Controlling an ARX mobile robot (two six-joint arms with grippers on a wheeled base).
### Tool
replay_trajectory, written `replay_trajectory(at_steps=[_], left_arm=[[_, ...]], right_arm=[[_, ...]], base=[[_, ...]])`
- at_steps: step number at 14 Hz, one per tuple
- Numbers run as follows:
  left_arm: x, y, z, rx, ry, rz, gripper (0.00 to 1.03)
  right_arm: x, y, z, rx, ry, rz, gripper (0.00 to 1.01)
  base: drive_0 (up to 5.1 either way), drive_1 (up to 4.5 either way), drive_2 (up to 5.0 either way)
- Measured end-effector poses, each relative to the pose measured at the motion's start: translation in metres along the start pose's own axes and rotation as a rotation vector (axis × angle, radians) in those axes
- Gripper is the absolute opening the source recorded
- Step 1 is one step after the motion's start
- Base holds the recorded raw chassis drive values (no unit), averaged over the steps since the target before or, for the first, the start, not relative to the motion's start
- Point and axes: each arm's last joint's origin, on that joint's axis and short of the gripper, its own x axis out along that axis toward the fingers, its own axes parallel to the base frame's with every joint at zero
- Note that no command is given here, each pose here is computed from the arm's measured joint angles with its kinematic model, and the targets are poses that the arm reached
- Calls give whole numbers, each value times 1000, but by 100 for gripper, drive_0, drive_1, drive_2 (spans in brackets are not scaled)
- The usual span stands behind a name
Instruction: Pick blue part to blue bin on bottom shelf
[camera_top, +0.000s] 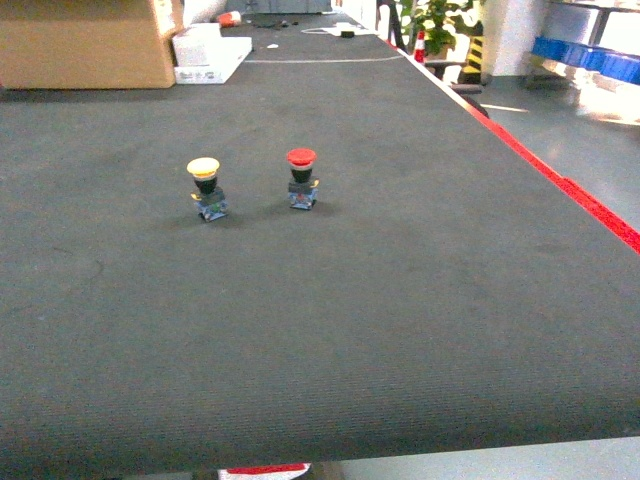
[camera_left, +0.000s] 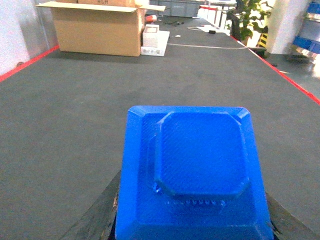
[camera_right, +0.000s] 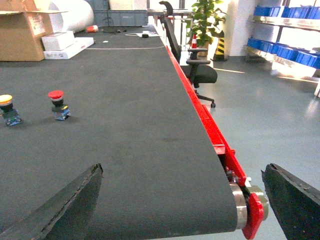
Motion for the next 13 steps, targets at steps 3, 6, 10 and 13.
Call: replay_trajectory(at_steps=[3,6,10,13], left_arm=[[0,0,0,0,0,0,43],[0,0,0,0,0,0,43],[0,0,0,0,1,0,43],[0,0,0,0,0,0,43]], right_arm=[[0,0,0,0,0,0,98],[0,0,0,0,0,0,98],[0,0,0,0,0,0,98],[0,0,0,0,0,0,98]], base=[[-155,-155,-155],[-152,-152,-152],[-157,-157,-157],[-153,-153,-153]])
